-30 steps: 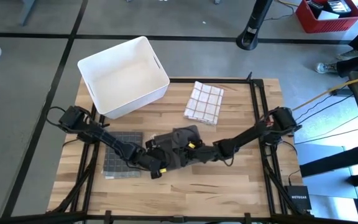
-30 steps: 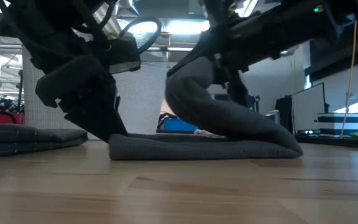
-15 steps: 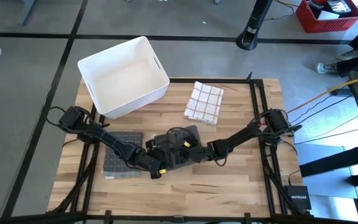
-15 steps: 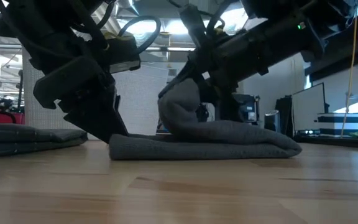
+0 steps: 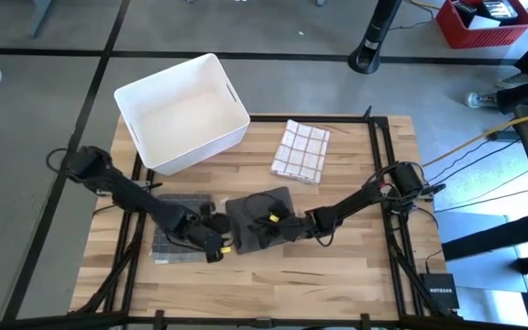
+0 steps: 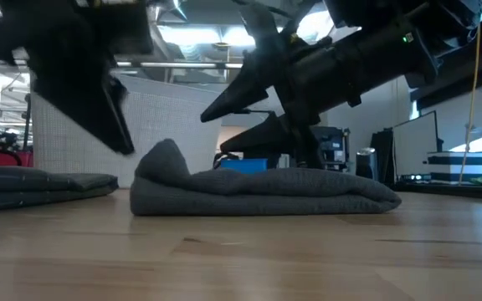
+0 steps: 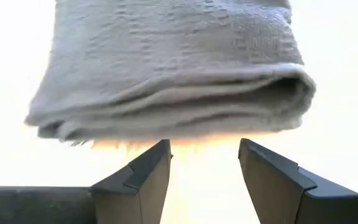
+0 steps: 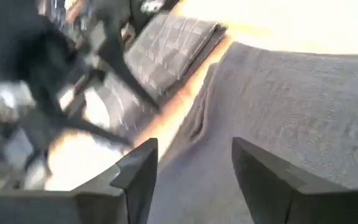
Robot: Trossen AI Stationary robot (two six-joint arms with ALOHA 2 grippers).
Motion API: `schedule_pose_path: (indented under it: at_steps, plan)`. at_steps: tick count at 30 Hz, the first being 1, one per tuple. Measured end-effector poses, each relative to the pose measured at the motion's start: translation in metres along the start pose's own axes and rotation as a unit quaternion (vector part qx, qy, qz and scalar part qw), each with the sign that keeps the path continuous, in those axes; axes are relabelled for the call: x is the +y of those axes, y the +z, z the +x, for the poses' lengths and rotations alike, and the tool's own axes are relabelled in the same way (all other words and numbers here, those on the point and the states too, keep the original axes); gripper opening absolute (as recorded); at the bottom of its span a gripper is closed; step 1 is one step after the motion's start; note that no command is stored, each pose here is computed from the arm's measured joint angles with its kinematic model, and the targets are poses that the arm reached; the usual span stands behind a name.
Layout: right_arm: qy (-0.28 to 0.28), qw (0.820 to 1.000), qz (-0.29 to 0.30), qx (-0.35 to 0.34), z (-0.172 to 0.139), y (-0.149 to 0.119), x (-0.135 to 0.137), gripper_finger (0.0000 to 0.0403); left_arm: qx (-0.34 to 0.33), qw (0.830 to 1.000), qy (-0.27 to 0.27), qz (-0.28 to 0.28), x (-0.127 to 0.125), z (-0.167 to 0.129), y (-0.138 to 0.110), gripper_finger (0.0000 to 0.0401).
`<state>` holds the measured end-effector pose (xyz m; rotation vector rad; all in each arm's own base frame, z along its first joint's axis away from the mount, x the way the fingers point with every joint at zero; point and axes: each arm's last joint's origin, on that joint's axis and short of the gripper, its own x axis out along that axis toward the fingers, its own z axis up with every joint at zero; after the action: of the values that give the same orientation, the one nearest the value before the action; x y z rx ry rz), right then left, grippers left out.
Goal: Fold towel
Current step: Fold the gray towel
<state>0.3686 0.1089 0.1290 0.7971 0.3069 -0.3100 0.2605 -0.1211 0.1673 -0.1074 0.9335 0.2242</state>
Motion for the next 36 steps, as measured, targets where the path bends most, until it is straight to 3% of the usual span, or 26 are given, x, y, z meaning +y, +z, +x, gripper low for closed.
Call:
schedule_pose_path:
  at_steps: [4, 8, 13, 18, 22, 26, 29, 31, 32, 36]
  plan:
    - [0.013, 0.991, -0.121, 0.048, -0.006, 0.002, 0.002, 0.0218, -0.008, 1.0, -0.011, -0.02, 0.008, -0.028, 0.004, 0.0184]
    - [0.003, 0.965, -0.235, 0.116, -0.022, 0.008, 0.005, 0.0214, -0.101, 0.994, 0.036, -0.016, 0.013, -0.035, 0.018, 0.0184]
    - [-0.049, 0.913, -0.341, 0.218, -0.043, -0.005, -0.005, 0.0206, -0.161, 0.984, 0.076, -0.011, 0.021, -0.001, 0.026, 0.0184]
    - [-0.082, 0.87, -0.403, 0.273, -0.05, -0.019, -0.019, 0.0204, -0.102, 0.99, 0.098, -0.001, 0.028, 0.036, 0.014, 0.0184]
    - [-0.088, 0.814, -0.5, 0.281, -0.055, -0.017, -0.022, 0.0204, -0.059, 0.996, 0.058, -0.025, 0.021, 0.054, 0.002, 0.0184]
    - [-0.081, 0.731, -0.605, 0.304, -0.061, -0.013, -0.026, 0.0204, -0.058, 0.995, 0.0, -0.079, 0.004, 0.062, -0.004, 0.0184]
    - [-0.094, 0.695, -0.64, 0.315, -0.071, -0.006, -0.026, 0.0204, -0.064, 0.992, -0.061, -0.09, -0.009, 0.061, -0.004, 0.0184]
    - [-0.11, 0.69, -0.643, 0.314, -0.079, 0.005, -0.019, 0.0204, -0.057, 0.991, -0.094, -0.071, -0.015, 0.058, -0.003, 0.0184]
    - [-0.116, 0.697, -0.637, 0.309, -0.085, 0.013, -0.013, 0.0204, -0.053, 0.991, -0.108, -0.057, -0.017, 0.054, 0.0, 0.0184]
    - [-0.139, 0.744, -0.605, 0.25, -0.112, 0.051, 0.01, 0.0204, -0.073, 0.99, -0.124, -0.008, -0.017, 0.03, 0.018, 0.0184]
